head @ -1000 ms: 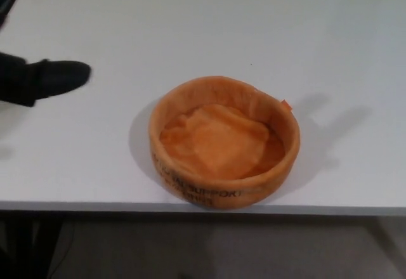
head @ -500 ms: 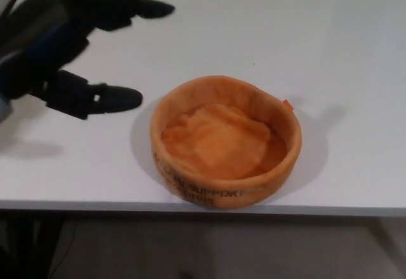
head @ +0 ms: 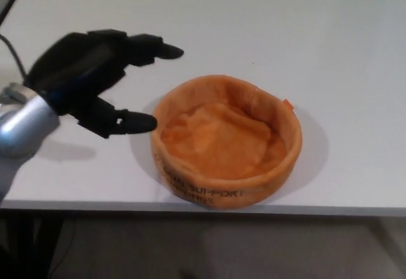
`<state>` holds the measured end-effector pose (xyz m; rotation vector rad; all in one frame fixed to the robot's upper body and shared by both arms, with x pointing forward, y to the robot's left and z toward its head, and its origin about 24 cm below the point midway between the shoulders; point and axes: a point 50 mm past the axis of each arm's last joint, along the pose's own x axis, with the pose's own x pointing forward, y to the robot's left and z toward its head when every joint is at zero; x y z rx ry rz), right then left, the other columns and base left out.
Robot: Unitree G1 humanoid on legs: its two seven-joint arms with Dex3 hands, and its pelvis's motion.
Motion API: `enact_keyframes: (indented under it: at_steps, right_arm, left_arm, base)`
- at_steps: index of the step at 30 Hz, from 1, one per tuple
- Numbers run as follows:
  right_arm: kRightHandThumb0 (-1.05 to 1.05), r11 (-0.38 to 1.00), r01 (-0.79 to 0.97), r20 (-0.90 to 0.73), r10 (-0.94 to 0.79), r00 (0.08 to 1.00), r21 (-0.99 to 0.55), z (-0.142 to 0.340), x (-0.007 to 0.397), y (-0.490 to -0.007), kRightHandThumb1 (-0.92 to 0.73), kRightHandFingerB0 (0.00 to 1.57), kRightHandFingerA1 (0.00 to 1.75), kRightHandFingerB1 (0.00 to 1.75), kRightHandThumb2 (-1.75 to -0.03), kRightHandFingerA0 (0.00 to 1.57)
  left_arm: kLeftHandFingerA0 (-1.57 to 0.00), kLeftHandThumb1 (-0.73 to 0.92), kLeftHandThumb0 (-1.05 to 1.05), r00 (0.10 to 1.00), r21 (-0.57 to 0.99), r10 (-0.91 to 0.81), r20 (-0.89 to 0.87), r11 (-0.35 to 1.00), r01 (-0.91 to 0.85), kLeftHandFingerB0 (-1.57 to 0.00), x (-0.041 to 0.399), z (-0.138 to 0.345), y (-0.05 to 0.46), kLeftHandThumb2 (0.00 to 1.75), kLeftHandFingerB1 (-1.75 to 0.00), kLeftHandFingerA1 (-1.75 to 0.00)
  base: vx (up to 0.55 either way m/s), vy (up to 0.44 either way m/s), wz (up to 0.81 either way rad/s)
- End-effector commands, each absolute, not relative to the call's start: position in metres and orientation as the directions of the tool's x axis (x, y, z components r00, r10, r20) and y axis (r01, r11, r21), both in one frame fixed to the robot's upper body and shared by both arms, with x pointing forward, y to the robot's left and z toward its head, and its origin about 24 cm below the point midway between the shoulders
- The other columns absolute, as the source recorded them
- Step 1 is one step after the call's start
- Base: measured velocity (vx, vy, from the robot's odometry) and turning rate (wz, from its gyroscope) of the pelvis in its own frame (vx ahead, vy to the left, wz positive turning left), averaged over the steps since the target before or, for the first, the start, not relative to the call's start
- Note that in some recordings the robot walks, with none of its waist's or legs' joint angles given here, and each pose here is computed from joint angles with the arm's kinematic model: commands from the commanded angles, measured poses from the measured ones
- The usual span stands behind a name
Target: A soft plate is kept in the center of the table close to the robot and the robot uses its left hand to pick up the plate, turns it upside down and places it back on the table
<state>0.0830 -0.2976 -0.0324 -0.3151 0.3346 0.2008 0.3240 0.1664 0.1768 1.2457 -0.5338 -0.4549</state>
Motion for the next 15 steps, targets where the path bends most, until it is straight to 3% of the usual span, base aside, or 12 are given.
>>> enact_keyframes:
  at_steps: [1, 2, 3, 4, 5, 6, 7, 8, 10, 14, 15]
  right_arm:
    - [-0.6, 0.934, -0.234, -0.342, 0.135, 0.93, -0.268, -0.031, 0.079, -0.297, -0.7, 0.26, 0.6, 0.48, -1.02, 0.45]
    - [-0.6, 0.936, -0.231, -0.344, 0.133, 0.93, -0.264, -0.031, 0.079, -0.297, -0.7, 0.26, 0.6, 0.48, -1.02, 0.45]
    - [-0.58, 0.936, -0.233, -0.342, 0.134, 0.93, -0.266, -0.031, 0.08, -0.297, -0.87, 0.34, 0.49, 0.31, -0.66, 0.51]
    - [-0.58, 0.934, -0.235, -0.341, 0.136, 0.93, -0.268, -0.03, 0.08, -0.297, -0.87, 0.34, 0.49, 0.31, -0.66, 0.51]
    - [-0.58, 0.93, -0.238, -0.333, 0.139, 0.933, -0.281, -0.029, 0.082, -0.298, -0.87, 0.34, 0.49, 0.31, -0.67, 0.51]
    - [-0.58, 0.929, -0.239, -0.333, 0.139, 0.933, -0.284, -0.029, 0.082, -0.298, -0.88, 0.34, 0.49, 0.31, -0.67, 0.51]
    - [-0.58, 0.928, -0.24, -0.333, 0.138, 0.933, -0.286, -0.028, 0.083, -0.298, -0.88, 0.34, 0.49, 0.31, -0.67, 0.51]
    - [-0.59, 0.932, -0.237, -0.334, 0.139, 0.932, -0.275, -0.028, 0.083, -0.299, -0.72, 0.27, 0.6, 0.48, -1.03, 0.45]
    - [-0.6, 0.928, -0.237, -0.333, 0.135, 0.933, -0.287, -0.027, 0.083, -0.3, -0.72, 0.26, 0.59, 0.47, -1.02, 0.45]
    - [-0.59, 0.931, -0.239, -0.333, 0.141, 0.932, -0.275, -0.028, 0.086, -0.296, -0.71, 0.26, 0.59, 0.48, -1.02, 0.45]
    - [-0.57, 0.929, -0.242, -0.333, 0.142, 0.932, -0.281, -0.029, 0.087, -0.296, -0.87, 0.34, 0.48, 0.31, -0.66, 0.52]
  left_arm:
    - [-0.33, 0.51, -1.02, 0.776, 0.976, -0.62, 0.112, 0.215, 0.031, -0.27, 0.325, 0.163, 0.148, 0.97, -0.38, -0.46]
    - [-0.33, 0.51, -1.02, 0.771, 0.976, -0.628, 0.102, 0.212, 0.043, -0.27, 0.326, 0.158, 0.143, 0.97, -0.38, -0.46]
    - [-0.42, 0.67, -1.02, 0.77, 0.977, -0.629, 0.101, 0.21, 0.044, -0.37, 0.325, 0.156, 0.141, 0.62, -0.33, -0.38]
    - [-0.42, 0.67, -1.02, 0.769, 0.977, -0.631, 0.099, 0.207, 0.044, -0.37, 0.325, 0.154, 0.139, 0.62, -0.33, -0.38]
    - [-0.36, 0.52, -0.99, 0.769, 0.98, -0.635, 0.069, 0.189, 0.068, -0.33, 0.325, 0.146, 0.132, 0.96, -0.41, -0.46]
    - [-0.4, 0.57, -1.04, 0.769, 0.98, -0.637, 0.063, 0.184, 0.072, -0.35, 0.325, 0.144, 0.13, 0.72, -0.35, -0.4]
    - [-0.4, 0.57, -1.04, 0.768, 0.981, -0.638, 0.058, 0.179, 0.075, -0.35, 0.324, 0.143, 0.128, 0.72, -0.35, -0.4]
    - [-0.42, 0.68, -1.01, 0.765, 0.982, -0.642, 0.046, 0.171, 0.085, -0.36, 0.324, 0.139, 0.124, 0.62, -0.32, -0.37]
    - [-0.36, 0.52, -0.97, 0.759, 0.984, -0.65, 0.029, 0.151, 0.091, -0.33, 0.325, 0.135, 0.118, 0.95, -0.42, -0.45]
    - [-0.38, 0.53, -0.98, 0.754, 0.988, -0.657, 0.024, 0.129, 0.081, -0.33, 0.327, 0.13, 0.112, 0.96, -0.42, -0.46]
    - [-0.42, 0.68, -0.99, 0.753, 0.989, -0.658, 0.013, 0.121, 0.088, -0.35, 0.327, 0.129, 0.109, 0.64, -0.31, -0.38]
  base:
    - [0.0, 0.0, 0.0]
    - [0.0, 0.0, 0.0]
    - [0.0, 0.0, 0.0]
    - [0.0, 0.0, 0.0]
    - [0.0, 0.0, 0.0]
    - [0.0, 0.0, 0.0]
    - [0.0, 0.0, 0.0]
    - [0.0, 0.0, 0.0]
    - [0.0, 0.0, 0.0]
    - [0.0, 0.0, 0.0]
    - [0.0, 0.0, 0.0]
